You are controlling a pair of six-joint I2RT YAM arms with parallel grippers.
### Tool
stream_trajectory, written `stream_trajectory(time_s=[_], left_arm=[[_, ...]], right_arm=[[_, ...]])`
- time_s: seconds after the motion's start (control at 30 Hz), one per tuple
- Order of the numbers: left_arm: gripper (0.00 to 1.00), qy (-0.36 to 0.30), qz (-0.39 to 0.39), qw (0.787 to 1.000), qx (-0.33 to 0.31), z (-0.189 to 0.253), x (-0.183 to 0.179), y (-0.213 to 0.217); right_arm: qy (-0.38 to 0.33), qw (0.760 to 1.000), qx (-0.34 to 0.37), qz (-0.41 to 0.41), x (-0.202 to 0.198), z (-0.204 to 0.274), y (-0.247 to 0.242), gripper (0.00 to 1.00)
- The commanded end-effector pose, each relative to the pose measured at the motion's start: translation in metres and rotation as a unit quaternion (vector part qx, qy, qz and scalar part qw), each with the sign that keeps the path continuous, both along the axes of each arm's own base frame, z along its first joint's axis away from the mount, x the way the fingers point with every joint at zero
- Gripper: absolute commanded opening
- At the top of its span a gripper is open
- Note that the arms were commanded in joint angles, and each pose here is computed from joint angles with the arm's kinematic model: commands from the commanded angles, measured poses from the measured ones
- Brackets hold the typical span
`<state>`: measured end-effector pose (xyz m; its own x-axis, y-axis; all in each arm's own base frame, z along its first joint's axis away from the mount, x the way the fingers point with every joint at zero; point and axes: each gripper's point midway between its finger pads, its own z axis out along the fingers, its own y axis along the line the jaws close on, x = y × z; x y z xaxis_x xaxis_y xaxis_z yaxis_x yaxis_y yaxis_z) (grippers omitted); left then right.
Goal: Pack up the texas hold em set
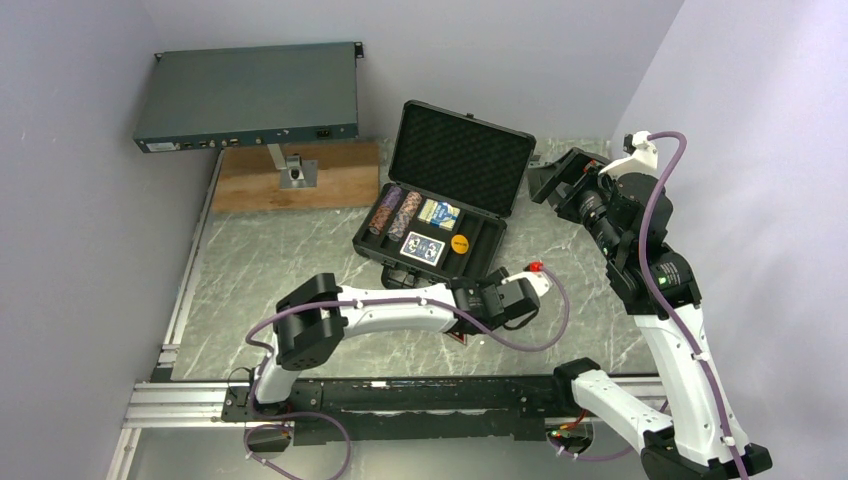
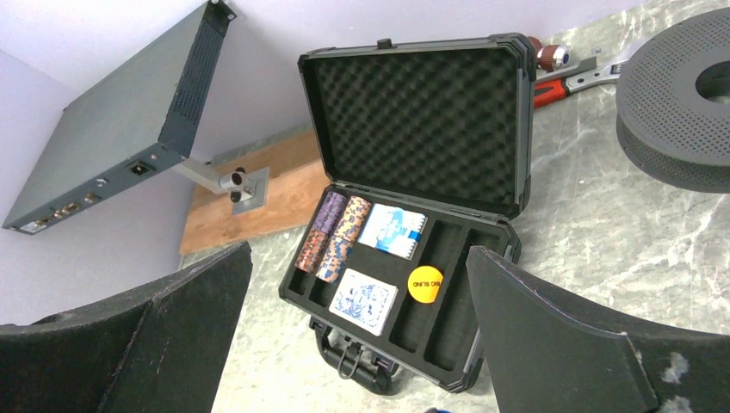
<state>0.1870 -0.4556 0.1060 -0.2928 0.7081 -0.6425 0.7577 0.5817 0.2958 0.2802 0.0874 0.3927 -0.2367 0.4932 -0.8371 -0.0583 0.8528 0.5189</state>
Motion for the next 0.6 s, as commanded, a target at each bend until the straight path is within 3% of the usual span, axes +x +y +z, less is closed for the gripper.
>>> stream_trajectory(time_s=[0.0, 0.57], left_arm=[[0.39, -0.024, 0.024, 0.999, -0.02, 0.032, 0.024, 0.015], [0.38, -0.041, 0.096, 0.994, -0.016, 0.035, 0.107, 0.055]], right_arm=[[-0.025, 1.0, 0.006, 0.001, -0.001, 0.012, 0.0, 1.0], [-0.024, 1.0, 0.004, 0.0, 0.0, 0.01, -0.001, 1.0]])
